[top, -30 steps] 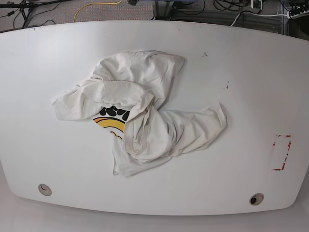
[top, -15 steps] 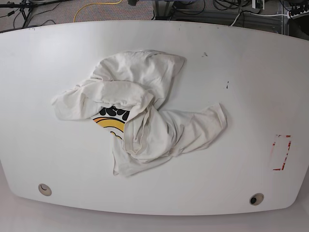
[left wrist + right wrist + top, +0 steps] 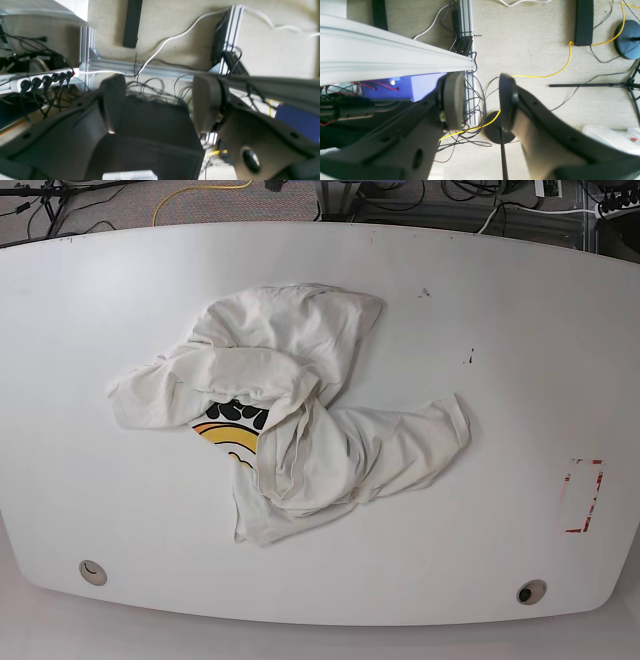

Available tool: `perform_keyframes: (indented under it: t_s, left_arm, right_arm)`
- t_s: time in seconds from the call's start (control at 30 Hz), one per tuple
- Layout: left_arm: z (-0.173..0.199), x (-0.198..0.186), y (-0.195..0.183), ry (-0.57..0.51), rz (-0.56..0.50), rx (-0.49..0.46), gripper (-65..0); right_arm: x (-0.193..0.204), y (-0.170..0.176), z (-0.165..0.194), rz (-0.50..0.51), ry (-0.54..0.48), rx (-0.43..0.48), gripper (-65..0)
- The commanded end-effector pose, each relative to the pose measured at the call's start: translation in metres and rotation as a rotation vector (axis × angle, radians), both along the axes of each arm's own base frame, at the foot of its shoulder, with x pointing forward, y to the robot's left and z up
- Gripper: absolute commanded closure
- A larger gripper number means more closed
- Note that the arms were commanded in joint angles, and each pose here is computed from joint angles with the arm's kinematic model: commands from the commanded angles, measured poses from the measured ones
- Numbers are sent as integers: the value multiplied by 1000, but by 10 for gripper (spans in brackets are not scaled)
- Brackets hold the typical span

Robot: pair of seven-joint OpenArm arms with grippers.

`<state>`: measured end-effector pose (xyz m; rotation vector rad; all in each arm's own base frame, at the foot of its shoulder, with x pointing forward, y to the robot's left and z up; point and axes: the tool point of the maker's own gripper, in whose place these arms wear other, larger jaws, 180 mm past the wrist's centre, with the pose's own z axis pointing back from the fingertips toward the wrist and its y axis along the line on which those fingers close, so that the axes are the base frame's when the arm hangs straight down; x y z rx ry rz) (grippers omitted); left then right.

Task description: Fold the T-shirt properly

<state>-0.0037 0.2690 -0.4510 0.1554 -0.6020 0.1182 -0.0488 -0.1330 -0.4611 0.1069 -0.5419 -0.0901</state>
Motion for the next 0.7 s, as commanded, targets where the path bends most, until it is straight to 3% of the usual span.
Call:
perform_keyframes:
  t_s: [0.0, 0.67]
  left_arm:
    - [9, -1, 5, -13, -4, 15, -389]
    - [39, 32, 11, -125, -13, 43, -388]
  right_arm:
    - [-1, -2, 8, 3, -15, -7, -218]
    - [32, 0, 34, 17, -117, -9, -219]
